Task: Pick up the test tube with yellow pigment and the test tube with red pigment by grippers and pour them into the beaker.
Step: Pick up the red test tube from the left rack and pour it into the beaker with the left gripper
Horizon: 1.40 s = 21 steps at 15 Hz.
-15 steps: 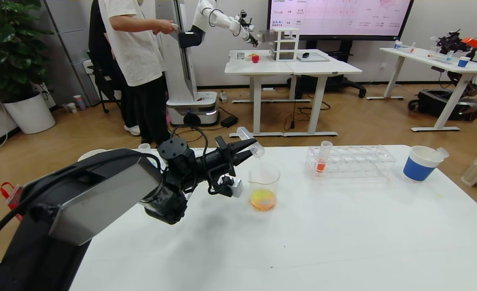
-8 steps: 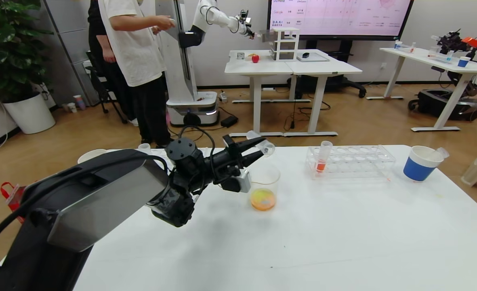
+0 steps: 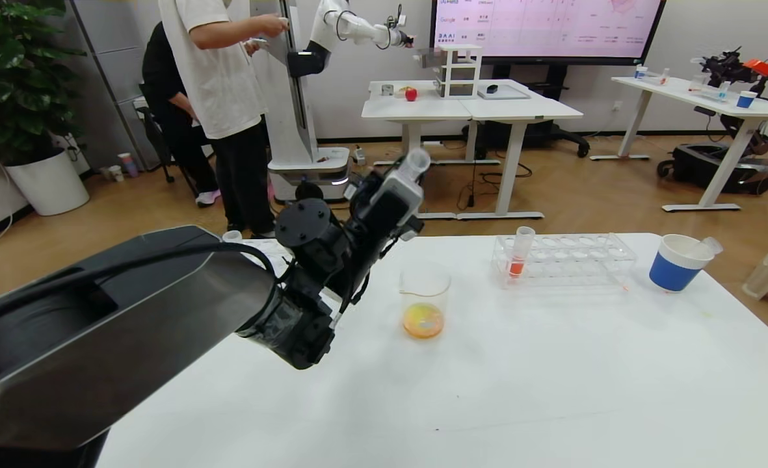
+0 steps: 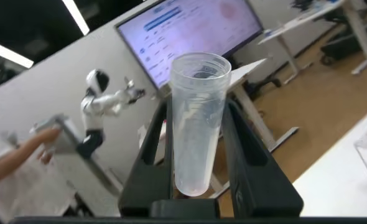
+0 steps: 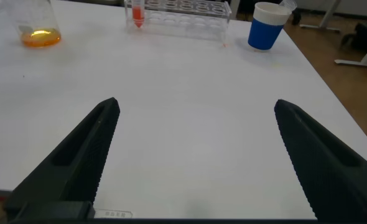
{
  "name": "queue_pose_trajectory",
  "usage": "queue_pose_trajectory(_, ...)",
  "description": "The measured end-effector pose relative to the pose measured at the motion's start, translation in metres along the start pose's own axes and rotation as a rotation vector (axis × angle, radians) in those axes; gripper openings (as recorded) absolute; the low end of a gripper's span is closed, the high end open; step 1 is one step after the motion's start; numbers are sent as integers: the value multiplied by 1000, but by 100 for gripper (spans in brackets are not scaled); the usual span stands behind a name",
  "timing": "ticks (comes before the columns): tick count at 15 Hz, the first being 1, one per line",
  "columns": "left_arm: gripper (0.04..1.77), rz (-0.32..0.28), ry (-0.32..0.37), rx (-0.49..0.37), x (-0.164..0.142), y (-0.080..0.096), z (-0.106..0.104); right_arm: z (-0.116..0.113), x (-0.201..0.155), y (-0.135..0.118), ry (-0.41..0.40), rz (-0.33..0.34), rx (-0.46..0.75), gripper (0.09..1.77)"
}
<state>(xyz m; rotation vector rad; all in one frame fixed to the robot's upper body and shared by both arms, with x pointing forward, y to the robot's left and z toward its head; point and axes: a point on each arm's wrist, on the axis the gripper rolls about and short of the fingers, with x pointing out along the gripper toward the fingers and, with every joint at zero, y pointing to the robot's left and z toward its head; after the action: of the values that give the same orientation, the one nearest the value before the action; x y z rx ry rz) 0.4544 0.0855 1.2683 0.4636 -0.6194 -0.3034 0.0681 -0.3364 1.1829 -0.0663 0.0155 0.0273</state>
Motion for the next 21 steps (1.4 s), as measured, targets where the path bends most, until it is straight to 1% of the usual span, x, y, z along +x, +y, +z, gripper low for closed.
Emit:
queue_pose_trajectory(1, 50, 124, 67, -54, 0, 4, 12, 0, 0, 0, 0, 0, 0, 174)
queue_pose_trajectory(2, 50, 219, 119, -102, 0, 7, 20, 0, 0, 0, 0, 0, 0, 174)
queue_pose_trajectory(3, 50, 294, 146, -183, 0, 10, 29, 0, 0, 0, 0, 0, 0, 174)
queue_pose_trajectory(4, 50, 339, 153, -244, 0, 14, 35, 0, 0, 0, 0, 0, 0, 174)
queue_pose_trajectory(5, 50, 367, 160, -276, -2, 18, 39, 0, 0, 0, 0, 0, 0, 174)
queue_pose_trajectory(6, 50, 390, 182, -298, -5, 21, 40, 0, 0, 0, 0, 0, 0, 174)
queue_pose_trajectory(8, 50, 416, 236, -344, -14, 25, 39, 0, 0, 0, 0, 0, 0, 174)
queue_pose_trajectory(9, 50, 418, 262, -369, -20, 28, 38, 0, 0, 0, 0, 0, 0, 174)
queue_pose_trajectory(11, 50, 429, 305, -395, -31, 39, 33, 0, 0, 0, 0, 0, 0, 174)
queue_pose_trajectory(12, 50, 436, 333, -396, -38, 49, 28, 0, 0, 0, 0, 0, 0, 174)
queue_pose_trajectory(14, 50, 431, 381, -395, -52, 70, 18, 0, 0, 0, 0, 0, 0, 174)
queue_pose_trajectory(16, 50, 410, 396, -414, -64, 99, 9, 0, 0, 0, 0, 0, 0, 174)
queue_pose_trajectory(18, 50, 422, 400, -424, -76, 130, 1, 0, 0, 0, 0, 0, 0, 174)
queue_pose_trajectory(21, 50, 447, 425, -423, -96, 168, -16, 0, 0, 0, 0, 0, 0, 174)
